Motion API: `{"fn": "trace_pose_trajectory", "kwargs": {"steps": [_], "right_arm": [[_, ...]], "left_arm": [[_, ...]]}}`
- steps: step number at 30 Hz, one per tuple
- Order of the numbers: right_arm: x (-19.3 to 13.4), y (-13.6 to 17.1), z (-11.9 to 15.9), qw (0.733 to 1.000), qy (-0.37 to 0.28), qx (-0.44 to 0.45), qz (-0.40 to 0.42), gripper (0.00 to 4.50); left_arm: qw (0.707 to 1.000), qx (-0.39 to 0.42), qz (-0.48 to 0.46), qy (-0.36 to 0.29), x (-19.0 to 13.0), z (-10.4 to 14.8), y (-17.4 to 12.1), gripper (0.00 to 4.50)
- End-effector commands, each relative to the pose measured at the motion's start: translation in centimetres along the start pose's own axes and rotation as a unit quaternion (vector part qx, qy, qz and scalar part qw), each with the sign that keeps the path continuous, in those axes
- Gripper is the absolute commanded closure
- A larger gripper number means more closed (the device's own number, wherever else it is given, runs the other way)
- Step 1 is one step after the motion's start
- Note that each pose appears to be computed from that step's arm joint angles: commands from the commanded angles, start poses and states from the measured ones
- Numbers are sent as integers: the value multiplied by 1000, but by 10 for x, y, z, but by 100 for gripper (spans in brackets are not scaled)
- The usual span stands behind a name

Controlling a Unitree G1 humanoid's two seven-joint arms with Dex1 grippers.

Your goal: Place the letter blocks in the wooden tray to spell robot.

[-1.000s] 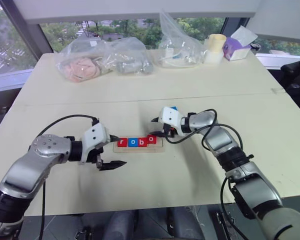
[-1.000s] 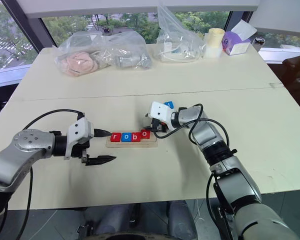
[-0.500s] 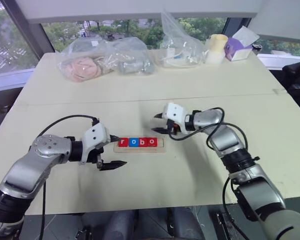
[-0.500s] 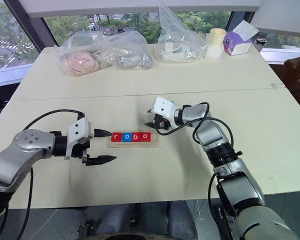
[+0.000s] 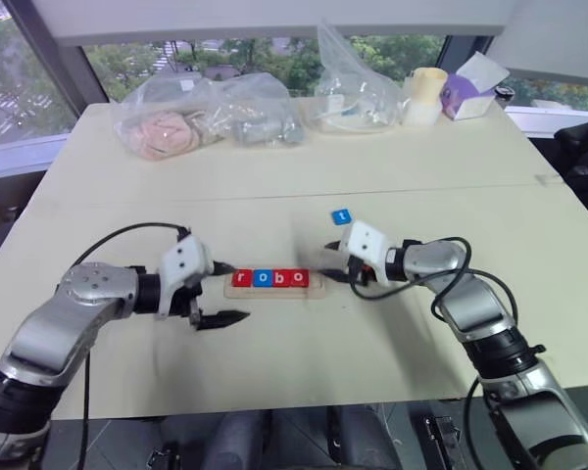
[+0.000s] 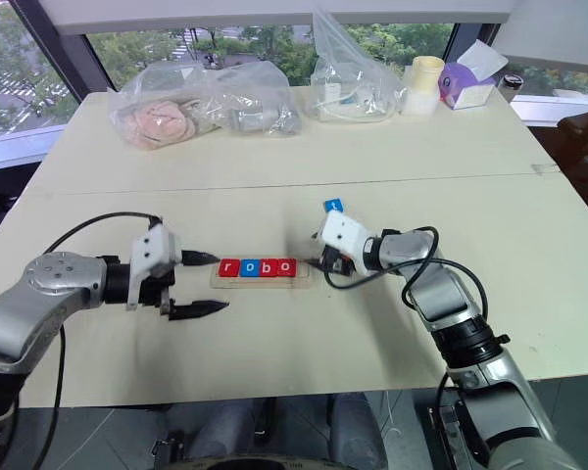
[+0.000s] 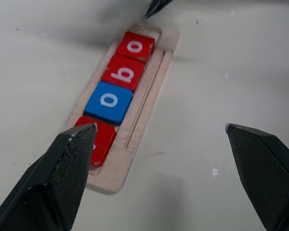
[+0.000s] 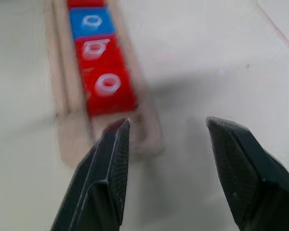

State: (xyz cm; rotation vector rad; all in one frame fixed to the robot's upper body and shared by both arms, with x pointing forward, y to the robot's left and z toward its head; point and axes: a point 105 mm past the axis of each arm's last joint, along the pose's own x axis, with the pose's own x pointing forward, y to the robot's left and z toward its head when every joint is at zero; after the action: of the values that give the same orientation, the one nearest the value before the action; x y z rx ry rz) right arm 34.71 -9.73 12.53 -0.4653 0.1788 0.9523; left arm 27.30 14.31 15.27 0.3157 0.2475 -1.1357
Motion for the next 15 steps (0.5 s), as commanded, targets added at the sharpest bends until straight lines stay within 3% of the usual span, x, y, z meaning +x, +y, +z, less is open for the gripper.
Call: {"fn": "trace_pose_trajectory", "kwargs": {"steps": [1,3,6,15], "right_arm": [[-13,-16,26,992,-58,97,-48,112],[-17,-19,32,985,-66,135,-83,4],[-21,-31,30,966,-51,190,-165,4],[6,-40,5,936,14,240,-258,4]], "left_arm": [[998,-2,41,-51,-12,24,11,0],[996,-12,67,-64,-16,26,15,0],[991,-24,100,-90,-21,31,20,0],[982,-14,149,-112,-19,35,30,0]]}}
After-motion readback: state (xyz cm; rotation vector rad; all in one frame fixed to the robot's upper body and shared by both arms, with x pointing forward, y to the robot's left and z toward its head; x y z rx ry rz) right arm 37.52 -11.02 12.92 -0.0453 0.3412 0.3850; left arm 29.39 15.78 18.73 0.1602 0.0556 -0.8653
